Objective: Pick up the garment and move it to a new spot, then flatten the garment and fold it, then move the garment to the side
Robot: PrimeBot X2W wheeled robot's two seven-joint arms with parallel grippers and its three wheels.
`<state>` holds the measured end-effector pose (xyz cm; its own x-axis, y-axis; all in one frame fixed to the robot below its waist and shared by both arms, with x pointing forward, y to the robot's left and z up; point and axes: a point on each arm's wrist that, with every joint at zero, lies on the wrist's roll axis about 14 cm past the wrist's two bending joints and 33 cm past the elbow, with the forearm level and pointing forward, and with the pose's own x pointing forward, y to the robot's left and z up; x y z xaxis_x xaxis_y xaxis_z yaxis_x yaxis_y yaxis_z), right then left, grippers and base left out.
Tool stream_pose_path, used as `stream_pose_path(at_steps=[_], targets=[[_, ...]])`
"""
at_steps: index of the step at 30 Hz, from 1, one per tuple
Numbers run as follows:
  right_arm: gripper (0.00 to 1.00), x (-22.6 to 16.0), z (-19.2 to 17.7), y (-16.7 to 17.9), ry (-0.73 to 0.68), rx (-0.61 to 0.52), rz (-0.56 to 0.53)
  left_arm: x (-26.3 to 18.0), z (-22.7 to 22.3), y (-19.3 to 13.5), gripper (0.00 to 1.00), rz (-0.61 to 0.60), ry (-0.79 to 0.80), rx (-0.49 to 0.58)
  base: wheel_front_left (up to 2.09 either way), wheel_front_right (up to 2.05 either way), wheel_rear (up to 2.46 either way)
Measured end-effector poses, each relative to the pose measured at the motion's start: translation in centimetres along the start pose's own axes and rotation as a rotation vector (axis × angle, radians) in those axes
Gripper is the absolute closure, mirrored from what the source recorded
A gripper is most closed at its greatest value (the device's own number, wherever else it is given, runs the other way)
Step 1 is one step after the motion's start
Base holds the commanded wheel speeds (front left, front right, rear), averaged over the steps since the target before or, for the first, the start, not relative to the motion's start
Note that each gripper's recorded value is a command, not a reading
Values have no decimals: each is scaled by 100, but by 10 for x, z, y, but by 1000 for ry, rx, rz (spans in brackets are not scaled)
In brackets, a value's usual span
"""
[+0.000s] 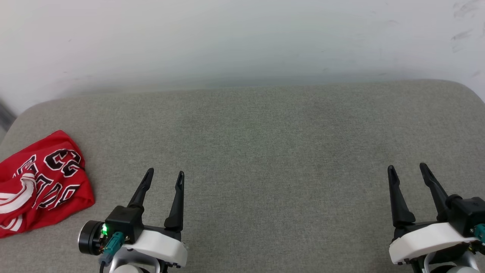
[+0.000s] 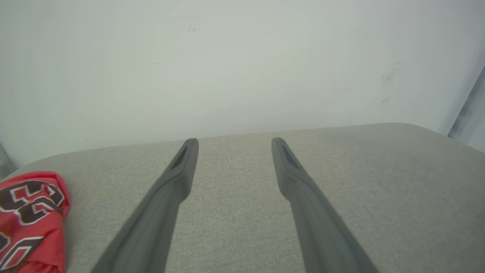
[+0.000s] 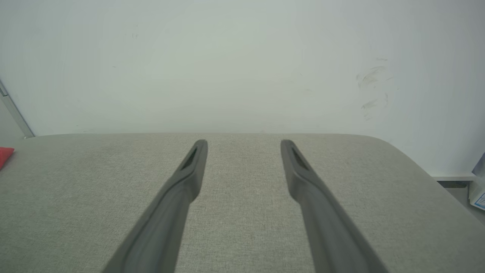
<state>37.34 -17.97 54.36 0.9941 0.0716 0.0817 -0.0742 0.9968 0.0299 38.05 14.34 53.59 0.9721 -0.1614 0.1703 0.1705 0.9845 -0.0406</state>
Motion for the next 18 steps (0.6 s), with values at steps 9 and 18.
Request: stream_pose_path(at_steps=[9,18], targets=[[0,3,-1,4,0,2,11,-1,1,7,0,25,-5,-30,0,0,0],[0,18,4,44,-8,-14,133,-14,12,33,0,108,-30,-9,0,0,0]])
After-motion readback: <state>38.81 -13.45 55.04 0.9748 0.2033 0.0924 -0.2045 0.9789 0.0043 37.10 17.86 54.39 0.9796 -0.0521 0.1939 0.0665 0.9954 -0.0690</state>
